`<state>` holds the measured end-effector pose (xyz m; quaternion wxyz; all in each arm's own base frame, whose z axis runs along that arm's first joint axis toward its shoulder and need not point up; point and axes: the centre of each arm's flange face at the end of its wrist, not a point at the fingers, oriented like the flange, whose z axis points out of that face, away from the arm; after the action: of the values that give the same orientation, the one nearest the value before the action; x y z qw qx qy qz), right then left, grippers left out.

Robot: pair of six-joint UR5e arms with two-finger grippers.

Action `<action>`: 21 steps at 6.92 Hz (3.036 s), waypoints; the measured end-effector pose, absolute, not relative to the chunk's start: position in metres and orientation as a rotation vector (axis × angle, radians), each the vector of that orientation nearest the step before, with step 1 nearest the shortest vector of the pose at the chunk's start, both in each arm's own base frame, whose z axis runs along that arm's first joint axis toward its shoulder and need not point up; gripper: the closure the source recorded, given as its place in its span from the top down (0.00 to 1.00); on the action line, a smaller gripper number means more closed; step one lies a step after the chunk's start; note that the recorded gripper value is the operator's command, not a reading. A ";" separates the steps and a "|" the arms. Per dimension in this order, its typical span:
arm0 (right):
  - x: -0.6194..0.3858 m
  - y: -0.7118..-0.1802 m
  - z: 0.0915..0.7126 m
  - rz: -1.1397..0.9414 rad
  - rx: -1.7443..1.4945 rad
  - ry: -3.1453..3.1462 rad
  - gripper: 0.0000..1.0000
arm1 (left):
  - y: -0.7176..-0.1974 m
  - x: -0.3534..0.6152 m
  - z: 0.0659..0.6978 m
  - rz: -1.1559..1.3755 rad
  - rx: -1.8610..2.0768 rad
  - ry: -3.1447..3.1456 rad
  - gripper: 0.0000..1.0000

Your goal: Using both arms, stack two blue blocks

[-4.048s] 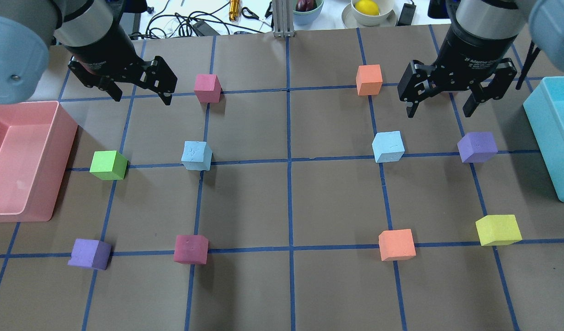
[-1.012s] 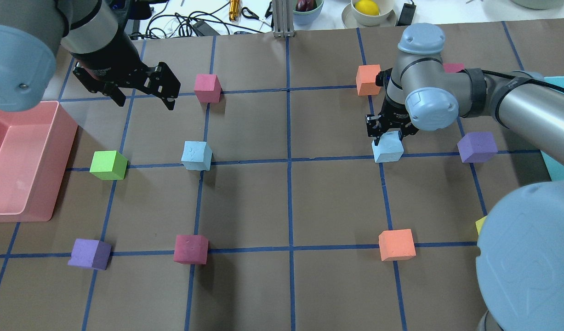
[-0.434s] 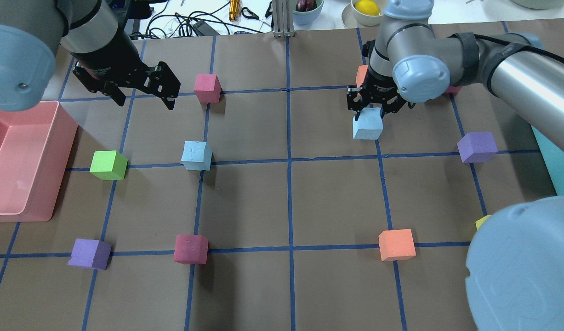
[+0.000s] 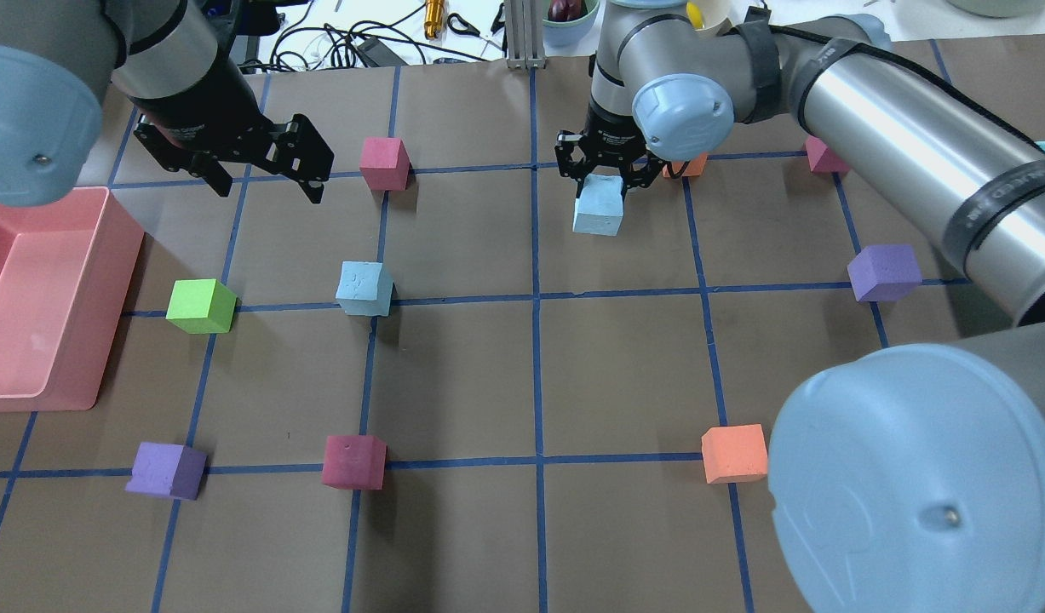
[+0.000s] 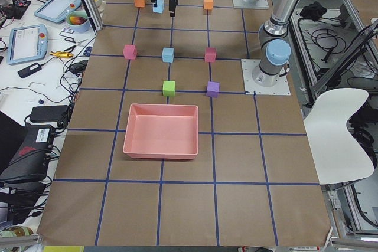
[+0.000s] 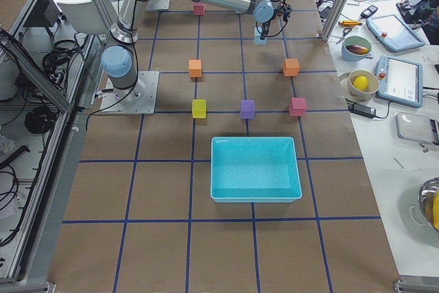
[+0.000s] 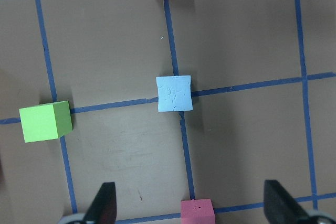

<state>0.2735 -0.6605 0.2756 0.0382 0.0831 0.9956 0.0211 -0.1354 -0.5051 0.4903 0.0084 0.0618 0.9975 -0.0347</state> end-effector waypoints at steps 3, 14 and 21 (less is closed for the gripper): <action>0.326 -0.653 0.245 0.079 0.127 3.064 0.00 | -0.505 -0.136 0.490 -0.107 0.194 3.117 1.00; 0.220 -0.648 0.347 0.094 0.103 3.144 1.00 | -0.544 -0.131 0.386 -0.083 0.193 3.113 1.00; 0.137 -0.595 0.458 0.078 -0.003 3.187 1.00 | -0.560 -0.130 0.201 -0.037 0.198 3.111 0.00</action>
<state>0.1366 -0.5951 0.4579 -0.0231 -0.0010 0.9994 0.0243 -0.1303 -0.5598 0.2011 0.0119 0.0636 0.9978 -0.0117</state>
